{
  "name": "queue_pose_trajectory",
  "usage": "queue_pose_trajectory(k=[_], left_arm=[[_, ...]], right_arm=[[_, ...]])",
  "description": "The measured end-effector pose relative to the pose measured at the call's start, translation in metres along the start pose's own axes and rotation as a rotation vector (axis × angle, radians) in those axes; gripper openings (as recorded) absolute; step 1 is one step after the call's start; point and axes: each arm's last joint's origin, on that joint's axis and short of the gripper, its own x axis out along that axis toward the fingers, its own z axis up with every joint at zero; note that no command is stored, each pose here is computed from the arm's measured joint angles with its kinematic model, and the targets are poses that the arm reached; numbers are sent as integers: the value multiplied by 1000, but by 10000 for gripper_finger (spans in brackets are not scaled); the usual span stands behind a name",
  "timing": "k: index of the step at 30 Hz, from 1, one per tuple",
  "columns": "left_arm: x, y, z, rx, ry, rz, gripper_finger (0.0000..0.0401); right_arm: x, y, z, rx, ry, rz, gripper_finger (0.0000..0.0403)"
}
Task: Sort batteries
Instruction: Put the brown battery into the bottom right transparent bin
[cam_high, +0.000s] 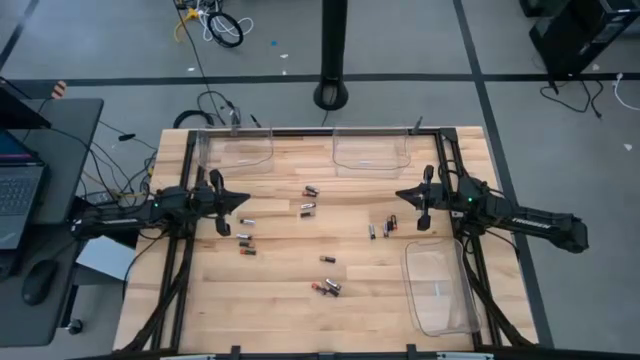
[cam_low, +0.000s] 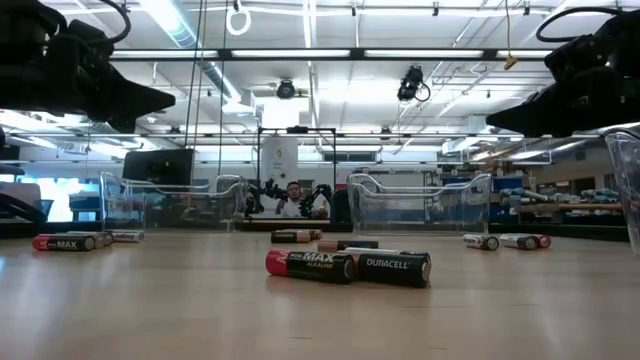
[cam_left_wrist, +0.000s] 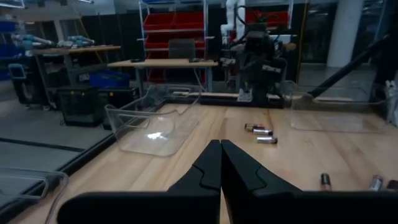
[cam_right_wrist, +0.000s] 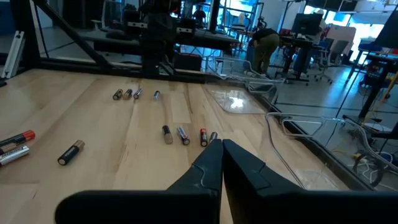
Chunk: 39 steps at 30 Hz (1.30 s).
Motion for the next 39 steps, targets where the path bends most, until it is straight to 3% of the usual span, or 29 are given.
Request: queue_pose_trajectory(k=[12,22,32,39], left_arm=[[1,0,-2,-38,29,2,10],[13,-6,-24,-36,276,-101,10],[27,-8,-17,-27,192,-102,10],[29,-6,-8,19,91,-41,10]], right_arm=[[0,0,0,0,-1,0,22],[0,0,0,0,0,0,22],[0,0,0,0,0,0,23],[0,0,0,0,0,0,22]])
